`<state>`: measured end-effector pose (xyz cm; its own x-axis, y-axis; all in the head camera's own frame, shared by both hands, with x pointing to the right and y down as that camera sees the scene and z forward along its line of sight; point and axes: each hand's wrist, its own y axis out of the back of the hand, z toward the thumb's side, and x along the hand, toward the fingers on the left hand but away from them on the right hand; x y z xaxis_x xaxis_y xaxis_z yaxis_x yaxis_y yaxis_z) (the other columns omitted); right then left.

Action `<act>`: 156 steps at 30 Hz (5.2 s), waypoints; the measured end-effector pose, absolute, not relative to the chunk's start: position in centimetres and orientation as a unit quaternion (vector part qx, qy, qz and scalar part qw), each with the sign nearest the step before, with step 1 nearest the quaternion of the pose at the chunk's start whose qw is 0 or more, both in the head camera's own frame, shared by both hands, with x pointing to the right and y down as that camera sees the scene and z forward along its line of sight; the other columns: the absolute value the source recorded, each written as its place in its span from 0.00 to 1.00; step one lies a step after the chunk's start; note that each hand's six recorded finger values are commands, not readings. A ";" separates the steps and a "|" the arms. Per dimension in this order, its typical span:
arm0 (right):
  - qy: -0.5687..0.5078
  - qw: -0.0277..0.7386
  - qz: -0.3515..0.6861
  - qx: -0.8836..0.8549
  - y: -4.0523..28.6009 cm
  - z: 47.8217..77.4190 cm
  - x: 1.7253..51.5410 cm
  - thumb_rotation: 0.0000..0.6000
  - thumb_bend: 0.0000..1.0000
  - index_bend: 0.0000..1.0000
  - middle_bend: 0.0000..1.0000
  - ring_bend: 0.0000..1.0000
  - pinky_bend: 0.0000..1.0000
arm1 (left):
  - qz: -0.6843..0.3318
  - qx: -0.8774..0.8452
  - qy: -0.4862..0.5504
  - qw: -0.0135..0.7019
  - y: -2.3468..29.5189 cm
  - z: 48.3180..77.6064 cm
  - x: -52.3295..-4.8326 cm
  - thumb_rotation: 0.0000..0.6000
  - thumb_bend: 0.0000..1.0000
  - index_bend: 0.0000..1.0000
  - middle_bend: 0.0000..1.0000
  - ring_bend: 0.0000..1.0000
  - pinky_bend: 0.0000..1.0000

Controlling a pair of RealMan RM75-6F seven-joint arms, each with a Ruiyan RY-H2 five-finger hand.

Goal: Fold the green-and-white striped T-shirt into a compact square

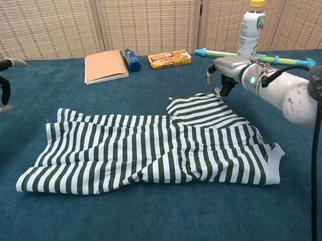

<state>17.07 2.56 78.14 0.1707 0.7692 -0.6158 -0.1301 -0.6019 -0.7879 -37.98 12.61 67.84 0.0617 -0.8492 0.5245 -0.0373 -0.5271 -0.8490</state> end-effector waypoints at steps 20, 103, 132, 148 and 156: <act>-0.198 0.365 0.620 -0.666 2.3 79.8 15.5 1.00 0.40 0.32 0.98 1.00 1.00 | -0.597 -0.641 0.345 0.337 13.0 67.9 -38.7 1.00 0.36 0.00 0.61 0.66 0.94; -0.136 0.482 0.452 -0.738 15.8 69.0 21.7 1.00 0.55 0.06 0.95 1.00 1.00 | -0.589 -0.649 0.335 0.347 13.3 66.4 -37.9 1.00 0.36 0.00 0.61 0.66 0.94; -0.143 0.417 0.486 -0.755 11.1 71.3 15.1 1.00 1.00 0.27 0.95 1.00 1.00 | -0.599 -0.640 0.331 0.348 13.8 66.0 -38.8 1.00 0.36 0.00 0.61 0.66 0.94; -0.058 0.417 0.488 -0.765 16.5 72.7 16.7 1.00 0.95 0.27 0.95 1.00 1.00 | -0.594 -0.647 0.324 0.351 13.9 66.1 -37.9 1.00 0.36 0.00 0.61 0.66 0.94; -0.119 0.426 0.464 -0.767 14.7 69.6 17.1 1.00 0.62 0.27 0.95 1.00 1.00 | -0.595 -0.644 0.323 0.356 13.3 66.0 -38.1 1.00 0.36 0.00 0.61 0.66 0.94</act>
